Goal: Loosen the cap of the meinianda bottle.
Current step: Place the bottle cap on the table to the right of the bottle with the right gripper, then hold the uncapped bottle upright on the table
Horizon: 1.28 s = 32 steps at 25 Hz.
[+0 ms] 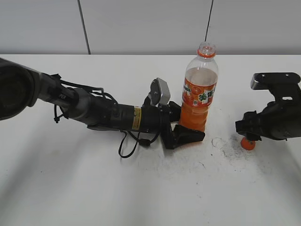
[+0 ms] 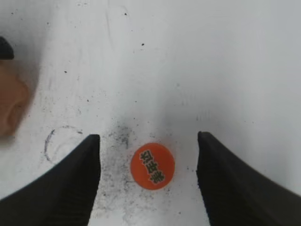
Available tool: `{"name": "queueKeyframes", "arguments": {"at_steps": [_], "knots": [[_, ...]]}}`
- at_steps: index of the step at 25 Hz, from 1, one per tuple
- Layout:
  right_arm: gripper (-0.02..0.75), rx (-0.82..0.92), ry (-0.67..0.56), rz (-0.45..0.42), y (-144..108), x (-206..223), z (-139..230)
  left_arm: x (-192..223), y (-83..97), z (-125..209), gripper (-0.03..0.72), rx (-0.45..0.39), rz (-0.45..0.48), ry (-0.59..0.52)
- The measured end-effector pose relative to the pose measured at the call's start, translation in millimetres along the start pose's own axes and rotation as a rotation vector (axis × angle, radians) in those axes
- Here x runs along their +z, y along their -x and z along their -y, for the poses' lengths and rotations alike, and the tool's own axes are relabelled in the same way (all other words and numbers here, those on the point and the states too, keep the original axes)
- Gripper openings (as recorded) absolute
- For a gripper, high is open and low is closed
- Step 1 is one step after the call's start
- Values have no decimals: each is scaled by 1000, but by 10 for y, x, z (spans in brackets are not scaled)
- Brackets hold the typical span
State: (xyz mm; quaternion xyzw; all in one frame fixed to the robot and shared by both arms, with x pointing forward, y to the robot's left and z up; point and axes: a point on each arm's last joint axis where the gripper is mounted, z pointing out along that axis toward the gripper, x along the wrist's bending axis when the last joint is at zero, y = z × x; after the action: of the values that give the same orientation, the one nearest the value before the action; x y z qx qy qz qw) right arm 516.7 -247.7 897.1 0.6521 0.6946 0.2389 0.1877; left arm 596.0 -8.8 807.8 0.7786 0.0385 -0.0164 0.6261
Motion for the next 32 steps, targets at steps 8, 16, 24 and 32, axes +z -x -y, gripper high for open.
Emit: {"name": "queueKeyframes", "arguments": {"at_steps": [8, 16, 24, 32], "knots": [[479, -4, -17, -23, -22, -122, -20, -16, -17, 31, 667, 11, -7, -31], [480, -4, -17, -23, -23, -125, -21, -143, -81, -49, 667, 55, 6, -119], [480, -3, -16, -23, -23, -127, -22, -353, -178, -197, 666, 97, 5, -226], [480, -2, -16, -23, -23, -127, -22, -513, -188, -421, 660, 122, 26, -324]]}}
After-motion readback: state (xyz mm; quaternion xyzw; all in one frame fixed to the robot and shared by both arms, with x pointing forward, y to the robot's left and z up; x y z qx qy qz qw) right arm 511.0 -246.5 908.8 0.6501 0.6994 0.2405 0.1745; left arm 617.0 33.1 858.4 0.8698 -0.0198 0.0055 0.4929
